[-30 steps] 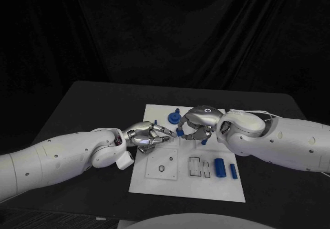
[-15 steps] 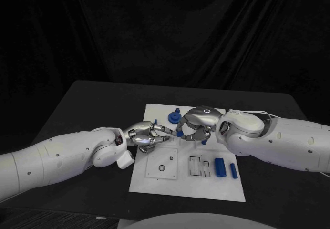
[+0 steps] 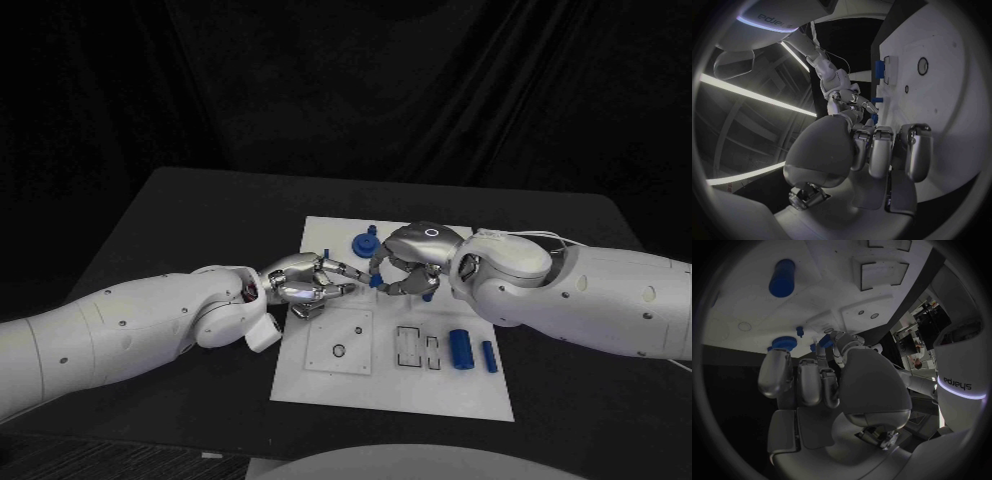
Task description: Assemble the parts on the task board
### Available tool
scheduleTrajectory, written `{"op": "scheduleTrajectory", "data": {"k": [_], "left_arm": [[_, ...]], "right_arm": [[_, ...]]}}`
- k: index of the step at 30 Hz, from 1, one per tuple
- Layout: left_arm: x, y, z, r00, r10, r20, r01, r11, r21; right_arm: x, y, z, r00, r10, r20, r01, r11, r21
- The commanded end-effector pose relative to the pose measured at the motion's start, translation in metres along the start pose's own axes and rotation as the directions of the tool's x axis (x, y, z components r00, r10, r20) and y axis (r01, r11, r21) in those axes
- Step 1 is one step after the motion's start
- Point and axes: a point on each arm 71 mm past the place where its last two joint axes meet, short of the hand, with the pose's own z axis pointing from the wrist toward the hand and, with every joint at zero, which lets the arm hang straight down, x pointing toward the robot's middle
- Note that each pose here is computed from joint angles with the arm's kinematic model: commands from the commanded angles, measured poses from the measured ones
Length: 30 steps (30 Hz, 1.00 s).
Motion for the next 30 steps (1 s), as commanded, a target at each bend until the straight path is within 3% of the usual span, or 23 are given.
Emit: {"op": "scheduleTrajectory", "data": {"k": [1,30], "left_arm": [[0.0029,0.0008,0.0018,1.000,-0.009,-0.020,0.009,1.000,-0.006],[0.0019,0.0040,0.0008,1.000,-0.010,-0.018,0.010,0.999,-0.035]], "right_arm": [[0.0003,0.0019,0.0003,1.000,-0.002,0.008,0.002,1.000,-0.009],[-0.0015,0.0083,0.0011,1.000,0.003,0.031,-0.002,0.999,-0.037]]}}
